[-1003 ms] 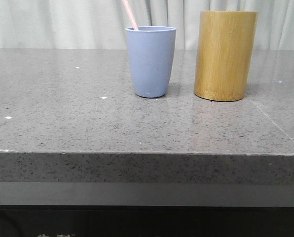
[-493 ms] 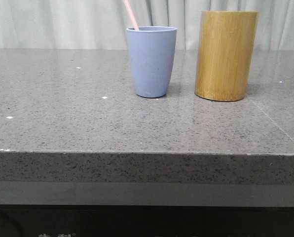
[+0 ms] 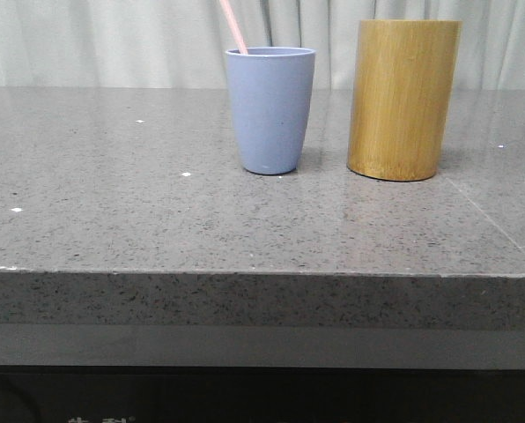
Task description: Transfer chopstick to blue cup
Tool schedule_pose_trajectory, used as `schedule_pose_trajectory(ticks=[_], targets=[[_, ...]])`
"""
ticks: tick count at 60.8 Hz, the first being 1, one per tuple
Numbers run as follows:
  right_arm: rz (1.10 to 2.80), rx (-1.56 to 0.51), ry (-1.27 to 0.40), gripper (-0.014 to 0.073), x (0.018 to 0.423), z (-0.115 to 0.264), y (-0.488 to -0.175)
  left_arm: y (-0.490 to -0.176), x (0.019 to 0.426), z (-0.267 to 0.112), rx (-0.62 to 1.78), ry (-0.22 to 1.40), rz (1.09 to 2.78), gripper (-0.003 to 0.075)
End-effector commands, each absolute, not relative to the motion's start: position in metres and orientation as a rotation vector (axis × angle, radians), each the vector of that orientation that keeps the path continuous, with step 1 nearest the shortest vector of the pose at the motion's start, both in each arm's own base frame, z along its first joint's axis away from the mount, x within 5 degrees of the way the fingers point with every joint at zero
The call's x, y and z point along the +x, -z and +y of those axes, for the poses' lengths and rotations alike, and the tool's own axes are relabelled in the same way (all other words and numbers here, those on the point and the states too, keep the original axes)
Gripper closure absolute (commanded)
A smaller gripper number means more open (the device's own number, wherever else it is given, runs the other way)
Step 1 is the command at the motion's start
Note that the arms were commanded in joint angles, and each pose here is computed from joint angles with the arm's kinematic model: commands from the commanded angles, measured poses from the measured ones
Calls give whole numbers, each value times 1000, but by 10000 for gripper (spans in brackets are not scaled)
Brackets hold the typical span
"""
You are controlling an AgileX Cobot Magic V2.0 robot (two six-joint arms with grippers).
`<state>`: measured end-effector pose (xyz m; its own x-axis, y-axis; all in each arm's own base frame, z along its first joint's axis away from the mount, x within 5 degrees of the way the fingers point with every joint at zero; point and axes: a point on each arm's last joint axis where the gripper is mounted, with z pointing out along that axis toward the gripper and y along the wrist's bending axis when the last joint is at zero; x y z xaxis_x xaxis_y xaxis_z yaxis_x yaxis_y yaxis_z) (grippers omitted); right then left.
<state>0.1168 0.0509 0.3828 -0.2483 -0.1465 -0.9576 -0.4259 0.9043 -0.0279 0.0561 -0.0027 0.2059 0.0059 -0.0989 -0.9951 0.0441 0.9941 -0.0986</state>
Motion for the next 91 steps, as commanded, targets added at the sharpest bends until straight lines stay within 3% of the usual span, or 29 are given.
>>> schedule_pose_trajectory(ticks=[1,80,91], targets=[[1723,-395,-284,664,117,50,-398,-213,54,-2,-50,113,1451,739],[1701,-387,-264,664,114,47,-397,-213,54,-2,-9,68,1448,739],[1607,-193,-152,664,96,21,-362,-213,54,-2,-9,68,1448,739]])
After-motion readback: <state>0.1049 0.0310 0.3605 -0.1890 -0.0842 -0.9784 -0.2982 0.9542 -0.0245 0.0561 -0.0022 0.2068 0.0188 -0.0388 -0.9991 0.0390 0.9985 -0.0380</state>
